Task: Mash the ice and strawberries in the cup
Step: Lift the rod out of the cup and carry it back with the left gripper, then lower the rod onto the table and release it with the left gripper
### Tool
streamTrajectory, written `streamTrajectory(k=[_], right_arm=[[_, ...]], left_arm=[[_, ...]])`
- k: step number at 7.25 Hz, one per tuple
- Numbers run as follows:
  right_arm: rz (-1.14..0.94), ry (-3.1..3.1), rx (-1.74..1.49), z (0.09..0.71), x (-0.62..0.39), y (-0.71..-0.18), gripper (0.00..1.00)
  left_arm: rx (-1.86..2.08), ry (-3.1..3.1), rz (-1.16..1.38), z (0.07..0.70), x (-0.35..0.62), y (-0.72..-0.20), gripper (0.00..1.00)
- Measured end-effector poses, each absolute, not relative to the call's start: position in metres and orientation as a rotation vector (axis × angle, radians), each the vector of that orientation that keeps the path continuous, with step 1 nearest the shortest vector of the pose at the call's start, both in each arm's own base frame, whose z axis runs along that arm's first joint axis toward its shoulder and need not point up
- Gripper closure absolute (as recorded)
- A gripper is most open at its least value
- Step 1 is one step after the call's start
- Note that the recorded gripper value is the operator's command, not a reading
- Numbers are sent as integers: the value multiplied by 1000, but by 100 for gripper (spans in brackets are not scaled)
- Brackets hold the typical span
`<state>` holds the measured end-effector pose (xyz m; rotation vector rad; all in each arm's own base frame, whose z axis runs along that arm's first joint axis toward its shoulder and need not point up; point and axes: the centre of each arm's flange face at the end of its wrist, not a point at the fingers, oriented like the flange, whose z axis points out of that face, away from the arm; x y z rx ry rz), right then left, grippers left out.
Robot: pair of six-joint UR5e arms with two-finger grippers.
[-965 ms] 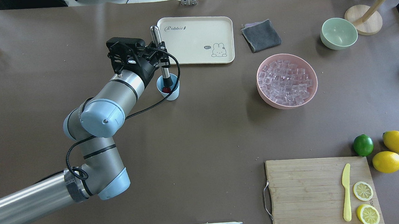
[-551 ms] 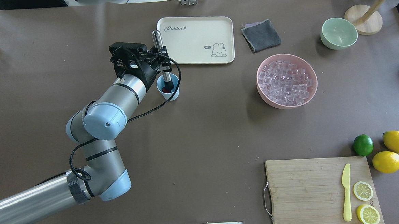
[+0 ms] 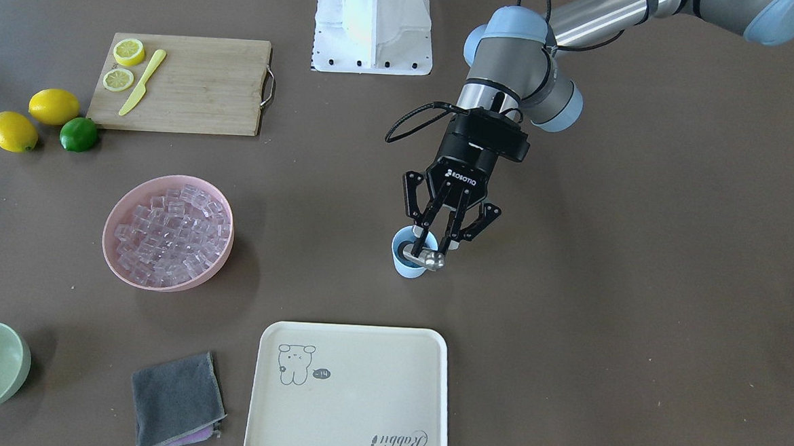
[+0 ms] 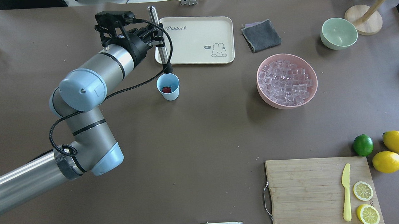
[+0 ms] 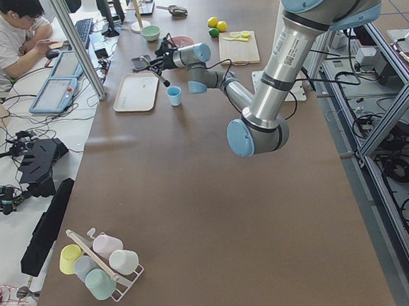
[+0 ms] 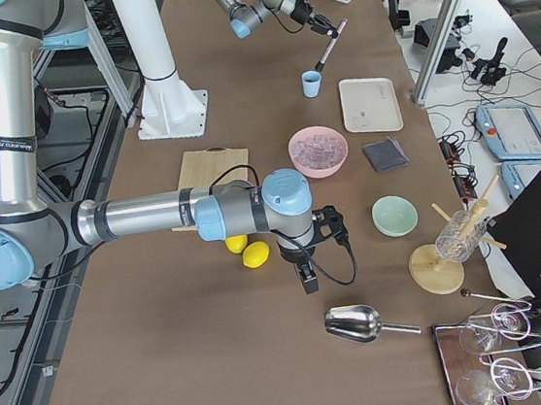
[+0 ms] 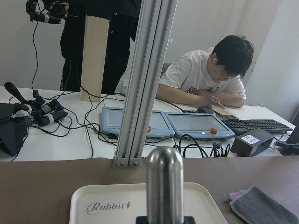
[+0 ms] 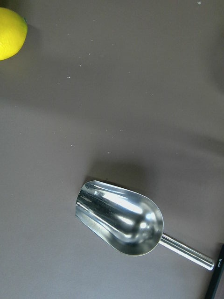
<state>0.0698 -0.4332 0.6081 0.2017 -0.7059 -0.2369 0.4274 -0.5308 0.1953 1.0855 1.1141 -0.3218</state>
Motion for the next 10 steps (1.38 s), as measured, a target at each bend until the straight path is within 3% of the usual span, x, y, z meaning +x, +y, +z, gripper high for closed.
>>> streamTrajectory(k=[2, 5, 8, 10], right_arm=[[-239, -704, 206, 605, 70, -431, 1], [-239, -703, 207, 605, 70, -430, 1], [-239, -702, 208, 604, 70, -430, 1], [-240, -711, 209, 604, 69, -430, 1]], left_arm=[[980, 1104, -297, 247, 342, -582, 100], [678, 1054, -220, 393, 178, -624, 100], [418, 1015, -210, 541, 95, -588, 100], [307, 1006, -181, 578, 100, -567, 100]])
